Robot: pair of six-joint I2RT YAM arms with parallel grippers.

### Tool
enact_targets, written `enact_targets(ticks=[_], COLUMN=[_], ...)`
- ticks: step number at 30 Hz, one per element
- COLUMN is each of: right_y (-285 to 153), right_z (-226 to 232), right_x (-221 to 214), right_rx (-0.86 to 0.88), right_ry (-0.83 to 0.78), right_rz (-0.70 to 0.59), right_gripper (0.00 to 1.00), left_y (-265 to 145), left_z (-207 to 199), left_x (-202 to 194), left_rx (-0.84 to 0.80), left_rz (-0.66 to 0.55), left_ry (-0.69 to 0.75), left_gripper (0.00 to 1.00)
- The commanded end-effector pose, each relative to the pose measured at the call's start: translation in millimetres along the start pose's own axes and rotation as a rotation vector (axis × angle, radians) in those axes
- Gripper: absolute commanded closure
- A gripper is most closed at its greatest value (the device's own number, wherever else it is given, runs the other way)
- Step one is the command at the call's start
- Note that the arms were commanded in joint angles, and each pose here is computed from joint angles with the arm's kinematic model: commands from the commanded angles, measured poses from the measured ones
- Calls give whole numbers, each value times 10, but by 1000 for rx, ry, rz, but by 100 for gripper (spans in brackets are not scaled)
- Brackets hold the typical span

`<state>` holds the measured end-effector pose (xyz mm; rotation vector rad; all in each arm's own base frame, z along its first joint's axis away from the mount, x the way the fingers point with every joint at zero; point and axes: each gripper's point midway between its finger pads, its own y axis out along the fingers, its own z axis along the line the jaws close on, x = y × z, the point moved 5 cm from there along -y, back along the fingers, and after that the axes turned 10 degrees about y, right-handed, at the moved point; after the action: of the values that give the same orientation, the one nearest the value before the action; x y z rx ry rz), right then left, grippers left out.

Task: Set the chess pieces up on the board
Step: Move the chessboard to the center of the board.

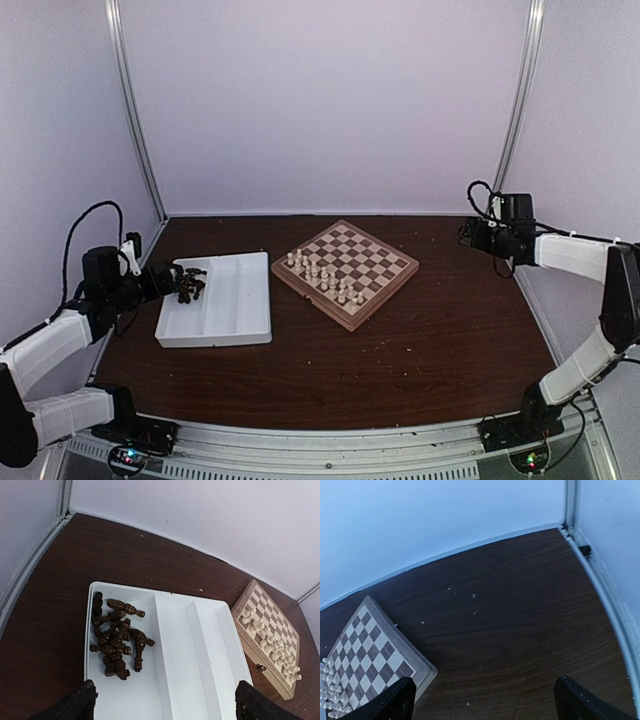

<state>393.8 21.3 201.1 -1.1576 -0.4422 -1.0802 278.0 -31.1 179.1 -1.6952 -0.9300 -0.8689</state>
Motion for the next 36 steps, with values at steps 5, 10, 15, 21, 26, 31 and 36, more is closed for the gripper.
enact_targets(ticks=[5,10,15,21,26,31,36], right_y=[511,739,911,1210,1286,1278,1229], right_z=[515,631,715,848,942,957,972], right_x=[-260,-355,-453,-557,-679,-747,-778], right_rx=[313,313,314,334,343,349,359], right_ry=[67,53,35,34,29,37,36], right_rz=[339,379,398,470,492,507,511], right_gripper=[0,0,0,1,1,1,1], left_y=[-61,-2,113,373,722,1096,1439], left_z=[-231,-241,-154,-206,-425,-669,-966], left_x=[86,132,23,48,246,354,478], left_rx=[-151,-151,-94,-123,-177,-219,-286], left_rz=[102,156,265,333,363,413,445], left_ry=[-56,-78,-100,-91,-34,27,89], left_gripper=[4,8,16,19,18,18,19])
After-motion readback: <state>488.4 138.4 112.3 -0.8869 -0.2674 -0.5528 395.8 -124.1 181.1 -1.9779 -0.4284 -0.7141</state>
